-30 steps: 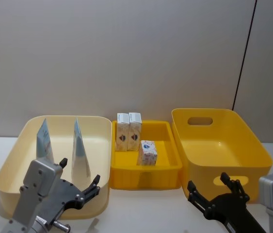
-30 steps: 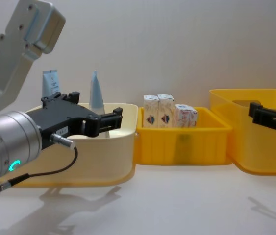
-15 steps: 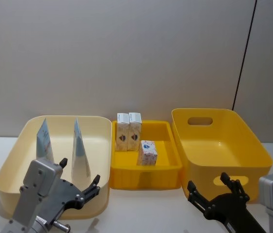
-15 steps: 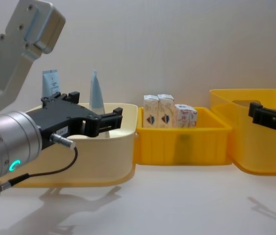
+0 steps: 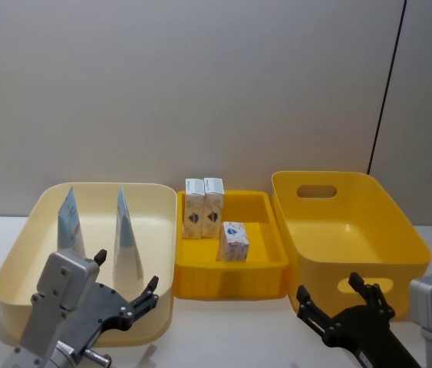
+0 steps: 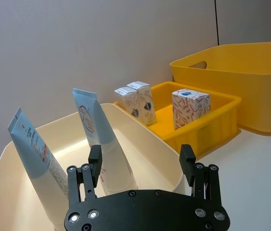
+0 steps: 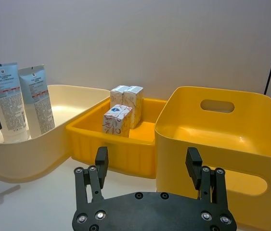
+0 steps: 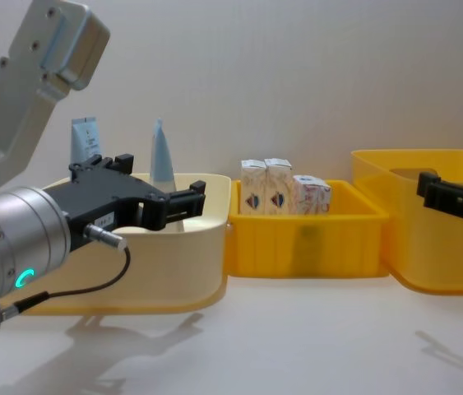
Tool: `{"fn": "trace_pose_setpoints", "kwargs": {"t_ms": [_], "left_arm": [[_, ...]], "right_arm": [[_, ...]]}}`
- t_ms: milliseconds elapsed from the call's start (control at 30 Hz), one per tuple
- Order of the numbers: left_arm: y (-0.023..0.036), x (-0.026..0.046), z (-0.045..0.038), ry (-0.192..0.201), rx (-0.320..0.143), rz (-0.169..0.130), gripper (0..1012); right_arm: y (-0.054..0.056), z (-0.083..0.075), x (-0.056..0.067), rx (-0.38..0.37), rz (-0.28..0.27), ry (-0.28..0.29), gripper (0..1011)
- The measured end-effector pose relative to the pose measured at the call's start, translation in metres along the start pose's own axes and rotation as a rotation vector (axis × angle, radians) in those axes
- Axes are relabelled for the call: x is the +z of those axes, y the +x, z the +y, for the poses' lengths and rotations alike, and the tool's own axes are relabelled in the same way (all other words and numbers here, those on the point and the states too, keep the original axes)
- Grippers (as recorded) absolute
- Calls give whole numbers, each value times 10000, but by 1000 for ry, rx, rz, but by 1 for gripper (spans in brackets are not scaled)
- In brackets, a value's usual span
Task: Bimanual collaborative sorting of washing and personal care products
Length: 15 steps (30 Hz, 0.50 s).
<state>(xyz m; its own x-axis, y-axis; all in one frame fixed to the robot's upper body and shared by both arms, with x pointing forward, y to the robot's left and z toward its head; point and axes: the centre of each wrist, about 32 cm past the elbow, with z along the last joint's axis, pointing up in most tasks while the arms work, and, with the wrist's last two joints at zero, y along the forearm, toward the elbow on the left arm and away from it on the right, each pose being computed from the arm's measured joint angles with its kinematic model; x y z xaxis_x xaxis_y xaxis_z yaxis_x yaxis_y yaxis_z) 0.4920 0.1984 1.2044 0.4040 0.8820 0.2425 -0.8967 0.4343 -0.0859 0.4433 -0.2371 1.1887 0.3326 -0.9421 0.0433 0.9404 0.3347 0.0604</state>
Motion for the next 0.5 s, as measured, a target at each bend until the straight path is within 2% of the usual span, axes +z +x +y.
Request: {"fn": "trace_pose_setpoints", "kwargs": {"t_ms": [267, 500], "left_arm": [[0, 0, 0, 0, 0, 0, 1003], [0, 0, 0, 0, 0, 0, 1003]], "right_arm": [[6, 13, 11, 3, 0, 1, 1001], [35, 140, 122, 38, 12, -6, 1001]]}}
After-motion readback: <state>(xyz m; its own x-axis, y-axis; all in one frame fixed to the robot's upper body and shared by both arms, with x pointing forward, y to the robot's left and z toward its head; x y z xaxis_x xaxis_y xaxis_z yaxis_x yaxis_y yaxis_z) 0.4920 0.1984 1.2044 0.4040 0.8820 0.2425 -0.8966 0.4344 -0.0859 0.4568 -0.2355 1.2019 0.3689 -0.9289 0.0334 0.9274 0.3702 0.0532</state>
